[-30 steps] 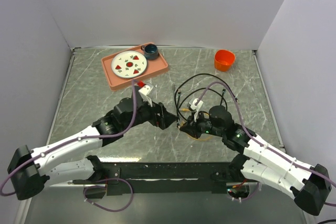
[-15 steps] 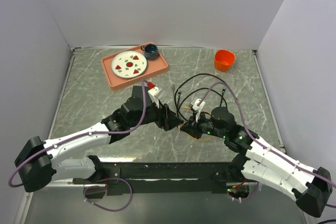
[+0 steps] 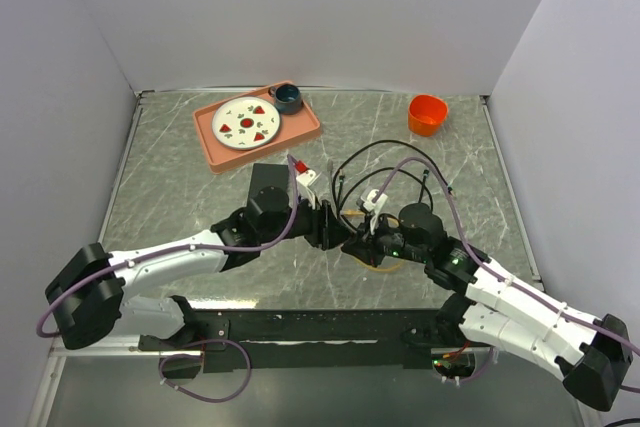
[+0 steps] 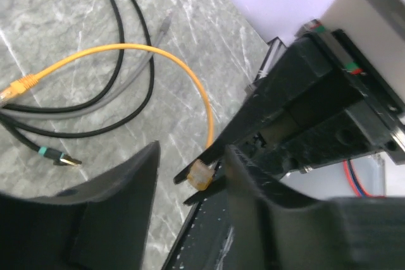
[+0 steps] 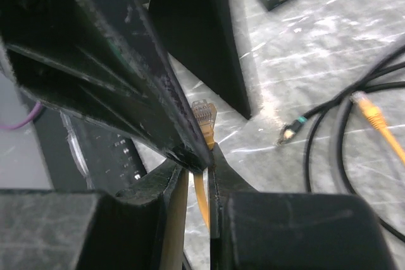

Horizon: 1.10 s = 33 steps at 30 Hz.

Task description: Insert the plug into the switch port

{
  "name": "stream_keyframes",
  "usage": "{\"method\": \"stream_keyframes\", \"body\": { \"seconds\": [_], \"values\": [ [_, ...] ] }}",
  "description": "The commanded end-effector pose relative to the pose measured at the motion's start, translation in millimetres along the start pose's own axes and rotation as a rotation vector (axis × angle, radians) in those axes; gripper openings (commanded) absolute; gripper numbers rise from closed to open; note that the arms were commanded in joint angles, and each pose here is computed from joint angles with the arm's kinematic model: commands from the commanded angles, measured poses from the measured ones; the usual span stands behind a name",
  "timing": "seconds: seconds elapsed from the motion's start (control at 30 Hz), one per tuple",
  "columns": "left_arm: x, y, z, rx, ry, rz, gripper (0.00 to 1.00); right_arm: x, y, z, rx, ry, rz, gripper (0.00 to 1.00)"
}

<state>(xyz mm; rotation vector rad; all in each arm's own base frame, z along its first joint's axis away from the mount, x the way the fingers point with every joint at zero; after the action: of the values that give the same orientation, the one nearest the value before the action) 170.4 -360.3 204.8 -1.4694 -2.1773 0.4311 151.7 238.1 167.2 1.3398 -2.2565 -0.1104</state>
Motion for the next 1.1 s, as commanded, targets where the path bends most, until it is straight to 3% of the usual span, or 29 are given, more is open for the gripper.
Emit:
{"method": "stream_keyframes", "body": {
  "seconds": [0.0,0.07,0.3,0.43,0.57,0.73,0.93,1.07],
  "values": [
    [-2.2,-20.8,-21.9,-0.021,-0.068,0.055,0.61,-0.6,13.1,-15.6,0.041,-0.043,-0.065,0.00],
    [5.4,-15.4,-25.6,-0.031,-0.096,0.012,0.66,1.5,16.4,-12.6,0.069,-0.037,-0.092,0.00],
    [43.3,-6.1,-42.0,-0.112,-0.216,-0.088,0.71,17.1,28.7,-17.1,0.131,-0.125,-0.155,0.00],
    [70.8,-11.2,-53.5,-0.187,-0.297,-0.093,0.83,26.3,36.1,-17.6,0.183,-0.137,-0.192,0.00],
    [81.9,-39.9,-46.6,-0.328,-0.276,0.076,0.90,34.6,57.8,-19.6,0.247,-0.128,-0.323,0.00],
    [79.8,-64.7,-31.9,-0.409,-0.158,0.239,0.84,52.5,99.6,-23.1,0.293,-0.134,-0.590,0.00],
    [91.6,-97.7,-24.0,-0.482,-0.146,0.463,0.82,82.6,134.9,-28.7,0.333,-0.122,-0.832,0.00],
    [101.0,-116.5,-23.9,-0.496,-0.160,0.581,0.78,94.5,144.3,-29.2,0.344,-0.106,-0.904,0.00]
  ]
}}
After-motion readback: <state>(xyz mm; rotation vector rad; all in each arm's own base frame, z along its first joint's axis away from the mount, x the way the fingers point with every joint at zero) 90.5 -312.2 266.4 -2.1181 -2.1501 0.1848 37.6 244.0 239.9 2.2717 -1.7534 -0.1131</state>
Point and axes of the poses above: each gripper's point midway between its finger pads, its own x axis back along the fingers, its own y axis along the line the jaws close on, z = x × y, the point moved 1 cm from there along x, back along the fingers, and after that the axes turned 6 degrees about -x, right-handed, at the moved point
